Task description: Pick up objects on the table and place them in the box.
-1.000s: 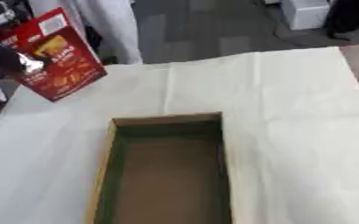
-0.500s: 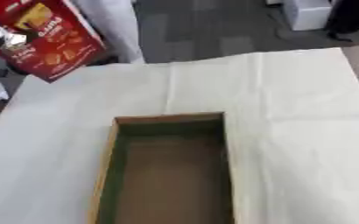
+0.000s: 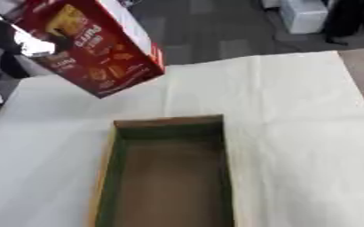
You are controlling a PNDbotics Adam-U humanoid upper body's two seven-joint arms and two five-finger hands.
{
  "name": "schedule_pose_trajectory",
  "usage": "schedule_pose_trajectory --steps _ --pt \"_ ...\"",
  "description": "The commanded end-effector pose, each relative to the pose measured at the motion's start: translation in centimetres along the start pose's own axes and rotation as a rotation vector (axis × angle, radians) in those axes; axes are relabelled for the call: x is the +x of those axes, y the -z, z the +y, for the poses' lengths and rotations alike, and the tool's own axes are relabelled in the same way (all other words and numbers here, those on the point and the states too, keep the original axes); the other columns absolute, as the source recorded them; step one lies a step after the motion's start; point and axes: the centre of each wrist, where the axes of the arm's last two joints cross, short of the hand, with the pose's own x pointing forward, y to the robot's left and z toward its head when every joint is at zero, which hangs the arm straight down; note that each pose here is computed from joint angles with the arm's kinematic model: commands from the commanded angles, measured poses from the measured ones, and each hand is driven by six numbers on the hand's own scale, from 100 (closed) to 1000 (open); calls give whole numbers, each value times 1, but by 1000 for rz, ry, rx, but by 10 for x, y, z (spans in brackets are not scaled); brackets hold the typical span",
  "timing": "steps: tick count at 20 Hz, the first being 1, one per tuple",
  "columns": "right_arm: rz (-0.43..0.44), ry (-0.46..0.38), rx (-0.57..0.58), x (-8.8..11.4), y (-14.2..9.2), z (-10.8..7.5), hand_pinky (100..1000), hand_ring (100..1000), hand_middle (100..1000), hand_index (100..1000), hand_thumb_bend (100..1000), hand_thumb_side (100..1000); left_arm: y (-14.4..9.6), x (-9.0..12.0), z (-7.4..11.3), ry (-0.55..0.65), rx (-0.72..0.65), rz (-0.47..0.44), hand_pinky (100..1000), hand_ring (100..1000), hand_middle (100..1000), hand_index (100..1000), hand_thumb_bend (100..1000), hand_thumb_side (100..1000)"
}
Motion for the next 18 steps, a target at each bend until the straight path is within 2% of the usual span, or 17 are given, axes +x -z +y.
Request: schedule_pose_trajectory --steps 1,5,10,13,18 --pt "-15 -12 1 3 5 -5 524 724 795 784 100 676 5 17 8 -8 -13 -74 100 319 429 511 121 195" --pt "-9 -8 -1 2 5 -4 523 725 795 785 100 675 19 30 -4 -60 -84 -149 100 318 427 509 117 221" --pt "3 -1 -5 2 4 -4 520 724 796 786 100 672 27 40 -16 -94 -183 -183 100 321 430 509 138 241" --pt "3 4 -4 2 4 -4 520 724 796 786 100 672 26 45 -22 -89 -228 -180 101 328 436 512 155 248" --pt "5 7 -3 2 5 -5 520 725 796 787 100 671 21 44 -30 -68 -314 -121 126 350 456 526 184 275"
